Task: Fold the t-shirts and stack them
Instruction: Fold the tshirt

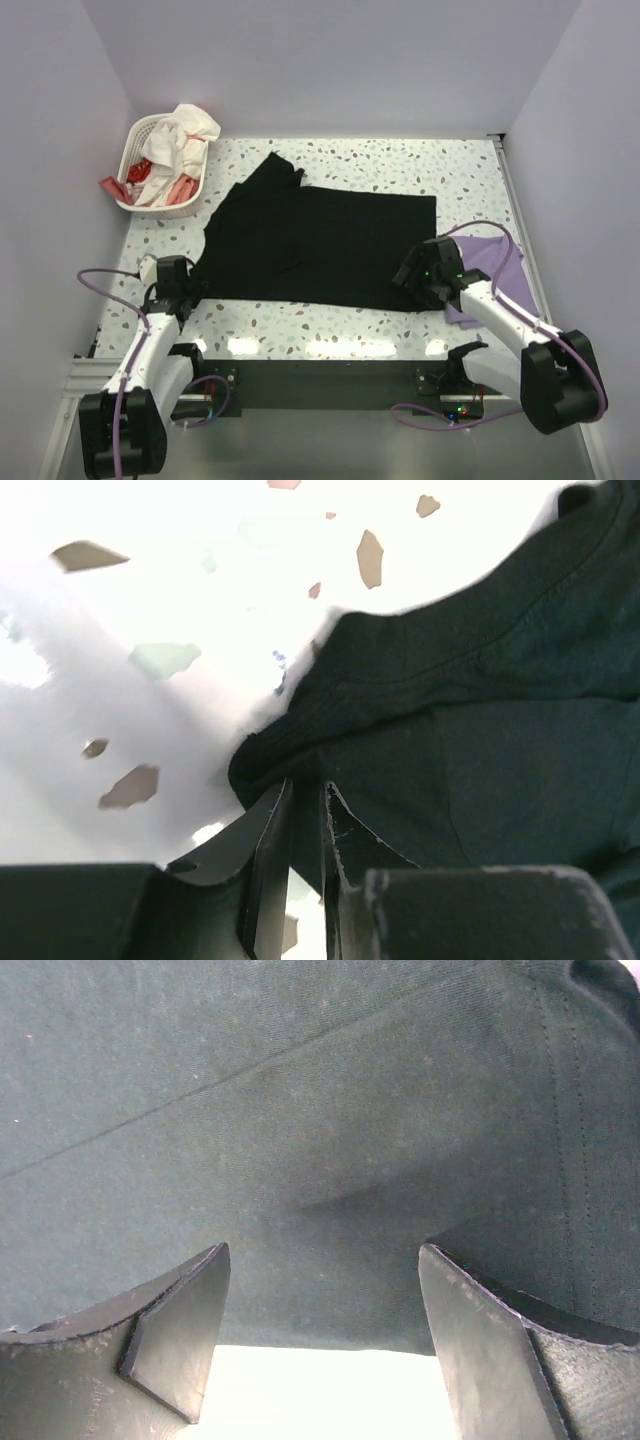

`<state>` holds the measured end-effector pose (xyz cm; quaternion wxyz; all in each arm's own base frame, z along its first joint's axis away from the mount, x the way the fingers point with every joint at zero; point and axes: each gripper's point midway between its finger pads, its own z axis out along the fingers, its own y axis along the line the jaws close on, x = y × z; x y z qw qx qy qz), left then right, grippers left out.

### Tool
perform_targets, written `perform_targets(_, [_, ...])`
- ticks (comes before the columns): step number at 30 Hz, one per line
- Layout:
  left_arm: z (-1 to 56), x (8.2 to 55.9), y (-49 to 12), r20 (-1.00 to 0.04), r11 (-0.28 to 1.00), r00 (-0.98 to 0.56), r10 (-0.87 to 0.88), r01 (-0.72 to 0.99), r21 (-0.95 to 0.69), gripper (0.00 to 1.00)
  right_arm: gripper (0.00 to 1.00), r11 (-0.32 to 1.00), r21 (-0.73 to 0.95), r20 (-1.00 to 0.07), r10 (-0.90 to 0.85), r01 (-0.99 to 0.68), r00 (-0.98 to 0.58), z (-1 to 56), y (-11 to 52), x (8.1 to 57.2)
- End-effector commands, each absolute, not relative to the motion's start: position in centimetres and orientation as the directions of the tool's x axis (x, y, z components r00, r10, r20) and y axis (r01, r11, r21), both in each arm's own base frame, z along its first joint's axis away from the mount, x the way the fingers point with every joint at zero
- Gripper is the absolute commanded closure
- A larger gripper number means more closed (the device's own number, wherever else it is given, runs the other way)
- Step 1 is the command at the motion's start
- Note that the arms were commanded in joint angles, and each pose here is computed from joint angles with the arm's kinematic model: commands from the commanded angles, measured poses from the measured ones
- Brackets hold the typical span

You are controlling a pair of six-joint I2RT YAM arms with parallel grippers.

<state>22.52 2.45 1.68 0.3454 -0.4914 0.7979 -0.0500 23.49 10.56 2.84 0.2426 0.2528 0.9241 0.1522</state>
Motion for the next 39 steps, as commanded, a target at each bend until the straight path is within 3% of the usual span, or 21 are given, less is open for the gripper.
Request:
perform_targets(1, [1.6,20.8,2.6,-0.495,0.496,-0.274,-0.824,-0.772,-0.399,0.77,0.20,0.839,0.240,-0.237,0.538,0.488,-0.809,0.2,8.2,16.8])
perform_targets(10, [10.2,25.7,1.6,-0.567,0.604,-0.284,-0.774,-0.600,-0.525,0.64,0.16,0.869,0.243,-0.443,0.494,0.430,-0.748,6.6,7.0,21.8])
perform_targets(14, [12.1,29.5,0.1,-0.559,0.622,-0.287,-0.778,-0.481,-0.618,0.63,0.15,0.883,0.225,-0.458,0.469,0.412,-0.755,7.0,7.6,24.7])
perform_targets(16, [10.7,30.6,-1.5,-0.508,0.621,-0.356,-0.784,-0.467,-0.630,0.64,0.15,0.894,0.205,-0.447,0.447,0.397,-0.775,6.5,8.2,26.2])
perform_targets(21, [7.2,32.6,-4.1,-0.498,0.664,-0.439,-0.748,-0.483,-0.571,0.64,0.15,0.902,0.209,-0.427,0.432,0.378,-0.795,4.8,9.2,28.0])
perform_targets(29, [2.1,30.0,-1.8,-0.484,0.622,-0.412,-0.772,-0.645,-0.443,0.64,0.15,0.911,0.232,-0.372,0.407,0.341,-0.834,2.1,10.6,28.3])
perform_targets(39, [0.2,26.2,2.7,-0.501,0.531,-0.323,-0.803,-0.770,-0.355,0.63,0.15,0.921,0.252,-0.340,0.371,0.296,-0.864,1.0,12.4,29.3])
